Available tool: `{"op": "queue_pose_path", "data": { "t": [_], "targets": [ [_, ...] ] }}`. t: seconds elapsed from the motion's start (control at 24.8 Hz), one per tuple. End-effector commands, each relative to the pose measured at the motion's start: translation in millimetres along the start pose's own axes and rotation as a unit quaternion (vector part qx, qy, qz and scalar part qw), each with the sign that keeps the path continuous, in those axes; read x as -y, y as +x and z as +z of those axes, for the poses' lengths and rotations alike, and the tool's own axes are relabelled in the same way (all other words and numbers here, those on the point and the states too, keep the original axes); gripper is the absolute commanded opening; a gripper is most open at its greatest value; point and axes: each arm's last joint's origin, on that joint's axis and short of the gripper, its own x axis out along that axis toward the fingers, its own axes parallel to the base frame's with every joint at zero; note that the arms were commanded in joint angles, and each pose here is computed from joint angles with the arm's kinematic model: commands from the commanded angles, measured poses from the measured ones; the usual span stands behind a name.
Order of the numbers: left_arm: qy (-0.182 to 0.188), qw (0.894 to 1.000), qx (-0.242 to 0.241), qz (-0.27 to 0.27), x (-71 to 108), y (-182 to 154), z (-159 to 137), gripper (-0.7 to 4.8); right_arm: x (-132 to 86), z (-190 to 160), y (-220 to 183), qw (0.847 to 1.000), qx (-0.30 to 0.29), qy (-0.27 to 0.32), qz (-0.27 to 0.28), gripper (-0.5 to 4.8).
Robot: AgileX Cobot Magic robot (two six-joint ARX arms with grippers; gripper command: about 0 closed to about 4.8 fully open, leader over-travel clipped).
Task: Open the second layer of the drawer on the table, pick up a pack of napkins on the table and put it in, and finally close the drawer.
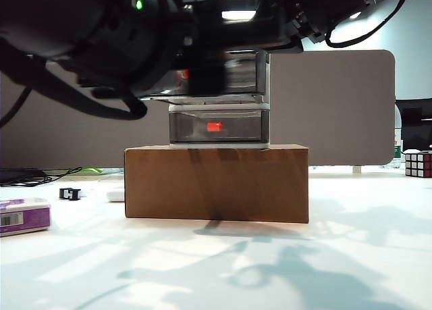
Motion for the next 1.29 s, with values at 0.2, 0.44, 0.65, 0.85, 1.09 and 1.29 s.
{"op": "queue_pose_path", "data": {
  "t": [0.2, 0.44, 0.65, 0.85, 1.09, 1.29],
  "targets": [
    [0.050, 0.998, 0.024, 0.003, -13.9, -51, 27, 1.87, 0, 3, -1, 1.000, 0.005, -0.002, 0.000, -0.05],
    [0.030, 0.999, 0.044, -0.001, -58.5, -64, 39, 1.64, -2, 0, -2, 1.000, -0.013, 0.010, 0.025, -0.05],
    [0.041, 0.997, 0.025, -0.066, -91.0, -59, 39, 1.05, -4, -1, -3, 0.999, -0.019, 0.015, 0.048, -0.05],
    [0.032, 0.992, -0.068, -0.100, -142.2, -49, 39, 0.82, -6, -2, -5, 0.998, -0.025, 0.020, 0.058, -0.05],
    [0.026, 0.986, -0.100, -0.135, -187.4, -37, 43, 0.80, -6, -2, -5, 0.998, -0.026, 0.020, 0.060, -0.05],
    [-0.005, 0.978, -0.141, -0.157, -244.1, -14, 23, 1.29, -6, -3, -5, 0.997, -0.028, 0.022, 0.064, -0.05]
  ]
}}
